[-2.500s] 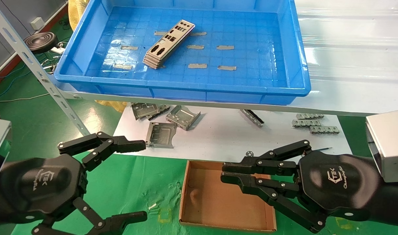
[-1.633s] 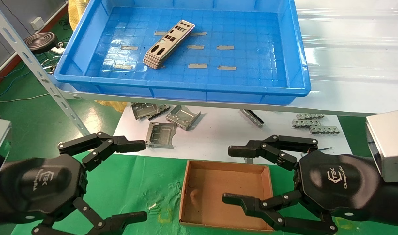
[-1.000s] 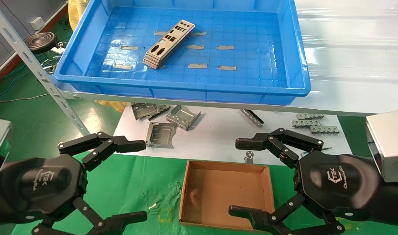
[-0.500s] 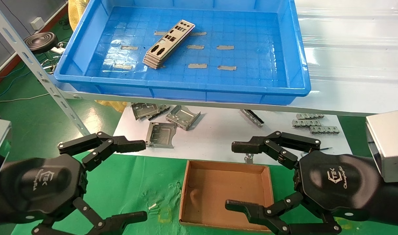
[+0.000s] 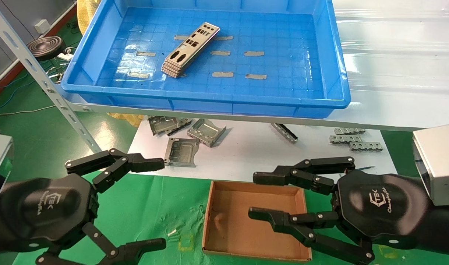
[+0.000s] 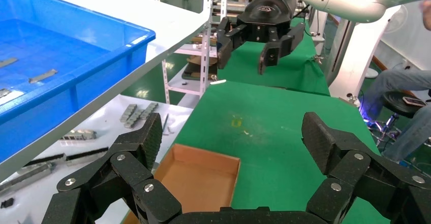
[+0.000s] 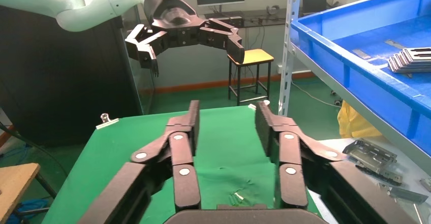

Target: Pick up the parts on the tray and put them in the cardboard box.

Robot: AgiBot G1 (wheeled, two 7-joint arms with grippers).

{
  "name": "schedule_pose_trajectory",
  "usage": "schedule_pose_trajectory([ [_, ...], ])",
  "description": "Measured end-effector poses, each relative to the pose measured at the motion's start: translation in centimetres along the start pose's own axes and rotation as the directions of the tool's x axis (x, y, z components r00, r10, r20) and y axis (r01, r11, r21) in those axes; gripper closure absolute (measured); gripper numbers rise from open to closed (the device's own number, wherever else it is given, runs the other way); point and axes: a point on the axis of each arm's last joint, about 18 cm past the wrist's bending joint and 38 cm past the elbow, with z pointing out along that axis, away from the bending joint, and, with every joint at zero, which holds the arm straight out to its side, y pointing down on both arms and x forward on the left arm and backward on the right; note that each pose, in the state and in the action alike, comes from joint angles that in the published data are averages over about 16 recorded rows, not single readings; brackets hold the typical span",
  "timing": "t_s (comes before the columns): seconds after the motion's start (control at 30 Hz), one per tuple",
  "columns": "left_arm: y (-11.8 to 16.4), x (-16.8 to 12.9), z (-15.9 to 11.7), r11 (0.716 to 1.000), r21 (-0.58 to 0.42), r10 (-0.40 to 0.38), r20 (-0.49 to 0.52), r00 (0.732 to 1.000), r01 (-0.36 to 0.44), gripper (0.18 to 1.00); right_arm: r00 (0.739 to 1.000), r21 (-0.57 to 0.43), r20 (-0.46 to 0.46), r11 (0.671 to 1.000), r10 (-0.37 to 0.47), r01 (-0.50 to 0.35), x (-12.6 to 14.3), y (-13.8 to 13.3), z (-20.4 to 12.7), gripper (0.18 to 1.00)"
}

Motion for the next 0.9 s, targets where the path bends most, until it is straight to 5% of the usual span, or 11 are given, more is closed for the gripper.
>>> schedule_pose_trajectory([
  [0.57,-0.8,-0.9,0.4,1.000,-0.002,0.028,0.015,1.000,-0.028,0.184,1.000,0.000,0.000,1.000,0.000,0.000,0.0,0.0,0.0,0.922],
  [0.9,-4.0,-6.4,3.0,0.992,-0.042,0.127,0.115,0.985,-0.123,0.184,1.000,0.000,0.000,1.000,0.000,0.000,0.0,0.0,0.0,0.979],
])
